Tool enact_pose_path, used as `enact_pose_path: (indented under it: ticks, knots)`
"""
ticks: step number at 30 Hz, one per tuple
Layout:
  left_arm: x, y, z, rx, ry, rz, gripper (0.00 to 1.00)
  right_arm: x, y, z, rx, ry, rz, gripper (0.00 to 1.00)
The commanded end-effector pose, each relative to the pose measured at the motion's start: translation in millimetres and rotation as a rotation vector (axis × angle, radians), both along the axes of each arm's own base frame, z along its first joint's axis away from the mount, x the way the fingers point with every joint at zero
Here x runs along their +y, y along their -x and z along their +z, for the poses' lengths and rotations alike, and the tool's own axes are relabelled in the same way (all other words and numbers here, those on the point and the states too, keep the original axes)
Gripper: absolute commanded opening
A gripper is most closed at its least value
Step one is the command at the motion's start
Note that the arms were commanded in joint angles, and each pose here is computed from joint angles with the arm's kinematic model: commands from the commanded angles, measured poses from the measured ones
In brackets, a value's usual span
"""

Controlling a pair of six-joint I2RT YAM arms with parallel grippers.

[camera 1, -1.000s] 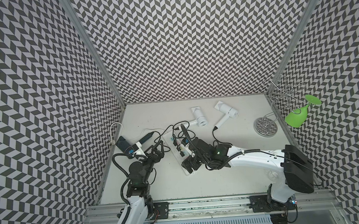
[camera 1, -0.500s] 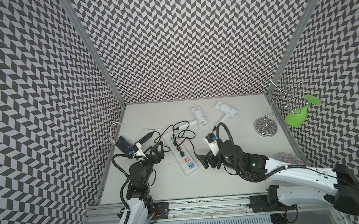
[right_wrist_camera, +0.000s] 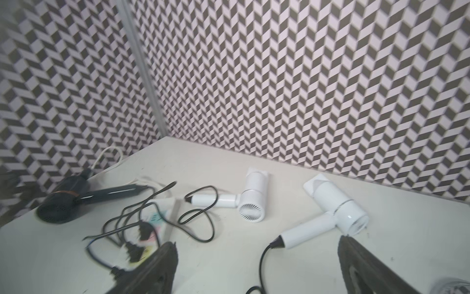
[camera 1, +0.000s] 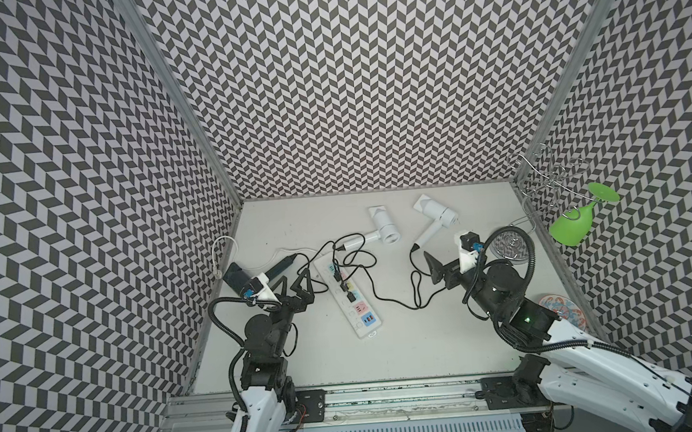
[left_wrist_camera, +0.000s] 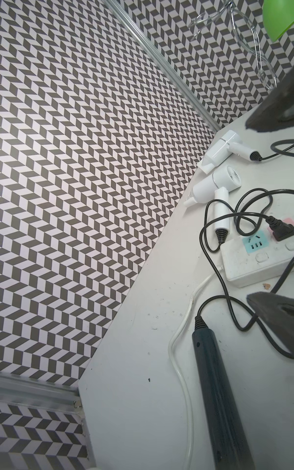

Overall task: Charge the blow dryers
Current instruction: Reset both arms

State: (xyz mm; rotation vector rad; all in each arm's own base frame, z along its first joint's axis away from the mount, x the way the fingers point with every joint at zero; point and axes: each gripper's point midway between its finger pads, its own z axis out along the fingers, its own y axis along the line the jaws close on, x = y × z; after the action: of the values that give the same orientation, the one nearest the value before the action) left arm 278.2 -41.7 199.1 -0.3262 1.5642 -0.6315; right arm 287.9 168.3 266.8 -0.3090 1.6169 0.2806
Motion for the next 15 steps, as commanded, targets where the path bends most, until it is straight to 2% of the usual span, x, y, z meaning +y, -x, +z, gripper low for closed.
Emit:
enact_pose_path:
  ticks: [1,6,9,11,15]
  knots:
    - [16,-10,3,0.004,-0.070,0.099,0.99,-22,-8,17,-0.129,-0.015,-0.065,0.99]
    - [36,-20,2,0.006,-0.240,0.214,0.99,-62,-25,3,-0.143,-0.020,-0.194,0.99]
    - [36,-22,3,-0.025,-0.343,0.216,0.99,-88,-39,-11,-0.105,-0.051,-0.270,0.99]
    - [41,-22,5,-0.039,-0.368,0.238,0.99,-106,-47,-21,-0.079,-0.062,-0.327,0.99]
    - [40,-23,4,-0.100,-0.467,0.200,0.99,-134,-56,-41,-0.056,-0.096,-0.412,0.99]
